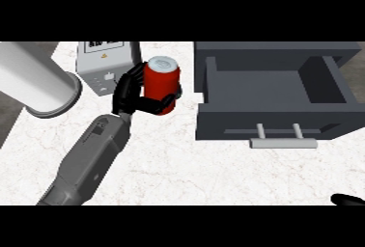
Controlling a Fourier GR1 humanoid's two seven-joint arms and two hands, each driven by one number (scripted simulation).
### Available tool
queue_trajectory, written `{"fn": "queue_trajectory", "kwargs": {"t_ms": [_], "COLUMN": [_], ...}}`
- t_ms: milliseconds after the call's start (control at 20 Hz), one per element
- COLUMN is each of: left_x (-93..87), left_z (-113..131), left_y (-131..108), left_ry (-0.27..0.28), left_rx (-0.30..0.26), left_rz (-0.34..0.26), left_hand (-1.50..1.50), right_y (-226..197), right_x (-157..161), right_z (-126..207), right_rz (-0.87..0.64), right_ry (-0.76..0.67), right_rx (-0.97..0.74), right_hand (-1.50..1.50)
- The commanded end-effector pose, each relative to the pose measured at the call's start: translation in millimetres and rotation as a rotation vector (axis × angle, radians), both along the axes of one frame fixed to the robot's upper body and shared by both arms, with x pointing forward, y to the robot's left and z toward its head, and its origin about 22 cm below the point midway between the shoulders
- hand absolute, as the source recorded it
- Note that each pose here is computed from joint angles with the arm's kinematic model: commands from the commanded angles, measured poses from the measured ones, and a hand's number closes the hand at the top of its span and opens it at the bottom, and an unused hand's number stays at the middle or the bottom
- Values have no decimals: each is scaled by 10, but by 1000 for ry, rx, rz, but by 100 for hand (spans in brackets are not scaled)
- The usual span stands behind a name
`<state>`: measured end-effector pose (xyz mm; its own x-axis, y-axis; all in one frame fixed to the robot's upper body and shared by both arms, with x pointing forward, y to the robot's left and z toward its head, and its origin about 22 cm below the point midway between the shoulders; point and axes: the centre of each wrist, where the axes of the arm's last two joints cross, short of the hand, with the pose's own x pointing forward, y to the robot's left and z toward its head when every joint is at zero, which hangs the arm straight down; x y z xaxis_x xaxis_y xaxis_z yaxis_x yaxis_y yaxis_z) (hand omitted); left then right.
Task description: Pick up the can, place it into the drawer and close the drawer
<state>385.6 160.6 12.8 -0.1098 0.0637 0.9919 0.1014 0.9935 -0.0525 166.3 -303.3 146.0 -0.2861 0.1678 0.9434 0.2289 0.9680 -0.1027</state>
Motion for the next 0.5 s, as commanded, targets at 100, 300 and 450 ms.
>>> {"fn": "queue_trajectory", "kwargs": {"t_ms": [100,300,450], "left_x": [172,105,179], "left_z": [666,1017,1449], "left_y": [-472,-528,-935], "left_ry": [-18,-45,-56], "left_rx": [0,0,7], "left_rz": [-39,-81,-67], "left_hand": [150,150,150], "right_y": [13,46,21], "right_x": [18,-125,102], "right_z": [120,162,-7], "right_rz": [3,-21,-12], "right_ry": [-9,-9,4], "right_rx": [-9,2,-26], "right_hand": [-150,-150,-150]}}
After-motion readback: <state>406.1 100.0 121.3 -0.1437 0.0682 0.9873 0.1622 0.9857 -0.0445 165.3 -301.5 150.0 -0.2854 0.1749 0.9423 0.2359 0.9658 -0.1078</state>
